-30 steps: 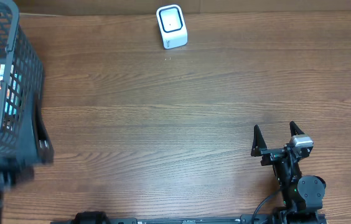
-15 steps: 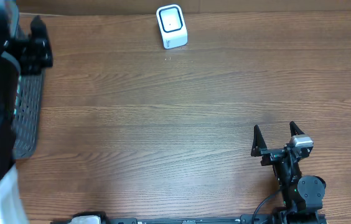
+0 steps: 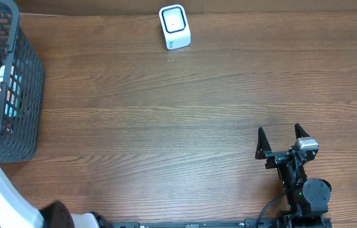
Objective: Scan the item barcode
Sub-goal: 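Swing the left gripper left and down into the grey basket, then grasp the orange Kleenex tissue pack in the basket with the left gripper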
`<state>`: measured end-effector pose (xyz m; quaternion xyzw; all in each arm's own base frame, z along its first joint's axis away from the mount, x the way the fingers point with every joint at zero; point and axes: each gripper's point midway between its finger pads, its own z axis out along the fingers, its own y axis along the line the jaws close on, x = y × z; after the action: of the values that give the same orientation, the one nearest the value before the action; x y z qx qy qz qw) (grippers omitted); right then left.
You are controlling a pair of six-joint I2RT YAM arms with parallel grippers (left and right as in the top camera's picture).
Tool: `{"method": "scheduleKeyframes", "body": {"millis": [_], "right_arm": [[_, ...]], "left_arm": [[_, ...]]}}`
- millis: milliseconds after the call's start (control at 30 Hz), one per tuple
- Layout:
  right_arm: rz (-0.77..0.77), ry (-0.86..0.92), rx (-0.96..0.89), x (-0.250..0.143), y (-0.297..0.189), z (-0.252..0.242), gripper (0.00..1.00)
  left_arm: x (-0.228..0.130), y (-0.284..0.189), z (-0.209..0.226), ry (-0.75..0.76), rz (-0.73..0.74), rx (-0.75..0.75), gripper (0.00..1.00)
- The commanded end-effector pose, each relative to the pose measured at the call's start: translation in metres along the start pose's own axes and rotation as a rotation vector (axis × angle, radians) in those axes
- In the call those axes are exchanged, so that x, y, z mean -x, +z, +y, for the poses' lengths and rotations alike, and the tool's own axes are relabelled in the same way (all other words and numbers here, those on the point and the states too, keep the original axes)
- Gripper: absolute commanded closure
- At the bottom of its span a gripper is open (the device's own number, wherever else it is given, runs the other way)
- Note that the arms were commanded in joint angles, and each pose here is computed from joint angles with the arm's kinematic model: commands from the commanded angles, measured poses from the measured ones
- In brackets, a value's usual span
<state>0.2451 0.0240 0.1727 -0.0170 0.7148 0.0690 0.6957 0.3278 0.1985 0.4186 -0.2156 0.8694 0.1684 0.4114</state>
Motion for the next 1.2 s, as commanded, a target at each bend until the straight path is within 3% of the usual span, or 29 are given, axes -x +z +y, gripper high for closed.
{"method": "scheduleKeyframes", "body": {"millis": [0,100,333,533,1167], "right_arm": [[-0.003,-0.004,-0.01,-0.002,0.0,-0.002,0.0],[-0.003,-0.004,-0.01,-0.002,0.0,-0.002,0.0],[-0.003,-0.004,-0.01,-0.002,0.0,-0.002,0.0],[-0.003,-0.004,-0.01,-0.002,0.0,-0.002,0.0],[-0.003,-0.004,-0.01,-0.002,0.0,-0.002,0.0]], "left_arm": [[-0.014,0.031,0.012,-0.06,0.08,-0.046,0.0],[-0.026,0.056,0.028,-0.073,0.145,-0.022,0.0],[-0.06,0.117,0.027,0.064,0.301,-0.052,0.0],[-0.075,0.148,0.029,0.12,0.359,-0.082,0.0],[-0.14,0.237,0.014,0.165,0.498,-0.37,0.0]]}}
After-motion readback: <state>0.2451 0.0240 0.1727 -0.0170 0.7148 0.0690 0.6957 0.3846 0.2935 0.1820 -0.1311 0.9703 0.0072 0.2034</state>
